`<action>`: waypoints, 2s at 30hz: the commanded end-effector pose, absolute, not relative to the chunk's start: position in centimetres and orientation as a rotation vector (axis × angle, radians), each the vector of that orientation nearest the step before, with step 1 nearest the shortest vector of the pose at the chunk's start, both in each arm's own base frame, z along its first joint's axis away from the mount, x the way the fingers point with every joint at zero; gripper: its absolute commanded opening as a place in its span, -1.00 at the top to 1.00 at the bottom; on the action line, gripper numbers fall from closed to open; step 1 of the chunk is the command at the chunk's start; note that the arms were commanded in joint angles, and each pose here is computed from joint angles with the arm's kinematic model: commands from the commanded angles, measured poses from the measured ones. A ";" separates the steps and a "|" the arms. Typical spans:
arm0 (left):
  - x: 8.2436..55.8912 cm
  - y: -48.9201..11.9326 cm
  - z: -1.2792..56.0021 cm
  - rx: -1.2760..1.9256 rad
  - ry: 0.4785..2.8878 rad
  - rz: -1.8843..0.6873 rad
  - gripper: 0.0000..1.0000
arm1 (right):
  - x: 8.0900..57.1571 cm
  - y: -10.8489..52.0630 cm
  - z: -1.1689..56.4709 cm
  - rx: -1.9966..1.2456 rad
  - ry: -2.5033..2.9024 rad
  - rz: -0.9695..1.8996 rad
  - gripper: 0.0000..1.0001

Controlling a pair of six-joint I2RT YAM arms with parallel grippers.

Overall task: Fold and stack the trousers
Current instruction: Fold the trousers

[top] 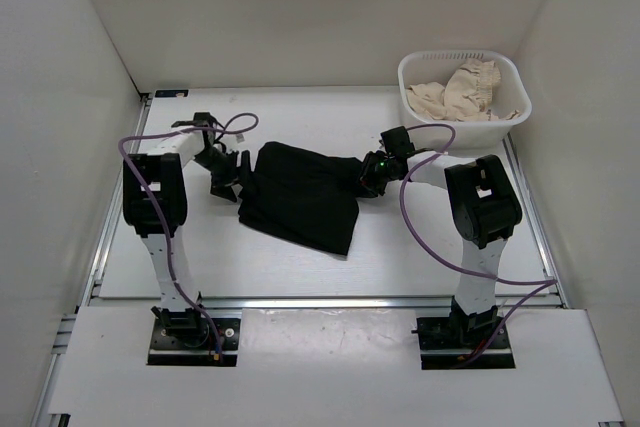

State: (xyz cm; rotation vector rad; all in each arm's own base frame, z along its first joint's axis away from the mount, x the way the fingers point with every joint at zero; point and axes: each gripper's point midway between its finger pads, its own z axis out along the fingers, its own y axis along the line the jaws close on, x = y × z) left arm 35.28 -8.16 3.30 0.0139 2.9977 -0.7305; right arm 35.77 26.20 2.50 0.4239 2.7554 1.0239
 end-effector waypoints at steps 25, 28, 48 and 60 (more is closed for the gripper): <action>28.1 -7.3 8.4 0.048 3.200 -0.556 0.72 | 33.2 25.2 -0.5 0.438 2.891 0.911 0.29; 25.2 -6.7 6.3 0.027 3.302 -0.518 0.72 | 33.0 24.9 -0.7 0.432 2.899 0.892 0.29; 20.8 -1.1 5.3 -0.145 3.442 -0.250 -0.22 | 34.4 21.2 8.1 0.128 2.704 0.566 -0.26; 25.0 -7.3 8.4 -0.017 3.236 -0.649 -0.19 | 35.8 29.2 11.2 -0.070 2.610 0.694 0.41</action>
